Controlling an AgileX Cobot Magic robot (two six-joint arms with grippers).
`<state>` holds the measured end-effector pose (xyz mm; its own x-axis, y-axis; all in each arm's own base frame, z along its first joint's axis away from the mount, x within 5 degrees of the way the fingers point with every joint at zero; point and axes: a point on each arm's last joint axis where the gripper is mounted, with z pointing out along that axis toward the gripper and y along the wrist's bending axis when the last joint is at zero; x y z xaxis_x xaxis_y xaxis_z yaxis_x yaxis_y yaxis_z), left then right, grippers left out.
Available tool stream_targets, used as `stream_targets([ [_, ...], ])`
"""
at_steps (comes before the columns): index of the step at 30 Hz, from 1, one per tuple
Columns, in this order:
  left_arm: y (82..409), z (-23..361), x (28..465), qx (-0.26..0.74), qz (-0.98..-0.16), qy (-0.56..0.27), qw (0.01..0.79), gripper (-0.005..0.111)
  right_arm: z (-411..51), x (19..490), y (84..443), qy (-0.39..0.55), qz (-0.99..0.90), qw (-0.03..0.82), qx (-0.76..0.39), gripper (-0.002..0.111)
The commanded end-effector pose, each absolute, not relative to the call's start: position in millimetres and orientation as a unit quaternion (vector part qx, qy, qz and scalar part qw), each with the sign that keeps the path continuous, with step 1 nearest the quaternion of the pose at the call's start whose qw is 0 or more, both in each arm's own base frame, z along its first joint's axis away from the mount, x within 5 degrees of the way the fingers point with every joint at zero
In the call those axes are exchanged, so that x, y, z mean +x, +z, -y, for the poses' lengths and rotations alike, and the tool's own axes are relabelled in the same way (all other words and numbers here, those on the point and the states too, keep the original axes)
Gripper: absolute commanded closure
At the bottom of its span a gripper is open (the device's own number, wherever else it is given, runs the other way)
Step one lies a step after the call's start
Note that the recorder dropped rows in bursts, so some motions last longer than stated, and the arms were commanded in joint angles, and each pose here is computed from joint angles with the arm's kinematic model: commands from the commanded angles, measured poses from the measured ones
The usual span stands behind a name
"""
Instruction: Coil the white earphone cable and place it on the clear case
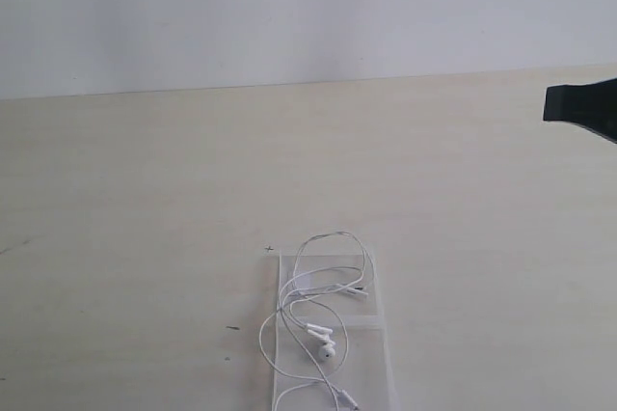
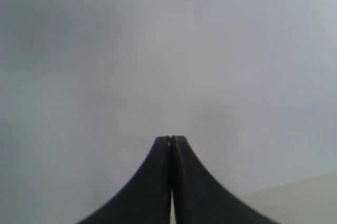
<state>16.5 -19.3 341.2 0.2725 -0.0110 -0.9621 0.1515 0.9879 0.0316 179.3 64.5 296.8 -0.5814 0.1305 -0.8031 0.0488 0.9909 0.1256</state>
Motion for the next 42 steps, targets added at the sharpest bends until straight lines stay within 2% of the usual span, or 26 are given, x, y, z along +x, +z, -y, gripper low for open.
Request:
stream_targets([
  [1, 340.5, 19.2, 13.1, 0.065, -0.594, -0.015, 0.802, 0.107, -63.7, 179.6, 298.4, 0.045, -0.886, 0.459, 0.048, 0.108],
  [7, 324.8, 16.1, 22.0, 0.088, -0.609, 0.034, 0.787, 0.107, -63.7, 179.6, 298.4, 0.045, -0.886, 0.459, 0.048, 0.108],
  [15, 247.9, -1.5, 52.4, 0.000, -0.665, 0.047, 0.745, 0.107, -63.7, 179.6, 298.4, 0.045, -0.886, 0.459, 0.048, 0.108],
  [22, 210.1, -5.0, 58.7, -0.028, -0.703, 0.038, 0.709, 0.107, -63.7, 179.6, 298.4, 0.045, -0.886, 0.459, 0.048, 0.108],
  [31, 203.2, -4.1, 59.2, -0.026, -0.719, 0.033, 0.694, 0.107, -63.7, 179.6, 298.4, 0.045, -0.886, 0.459, 0.048, 0.108],
  [42, 184.6, 1.3, 54.3, 0.000, -0.783, 0.017, 0.621, 0.107, -63.7, 179.6, 298.4, 0.045, -0.886, 0.459, 0.048, 0.108],
])
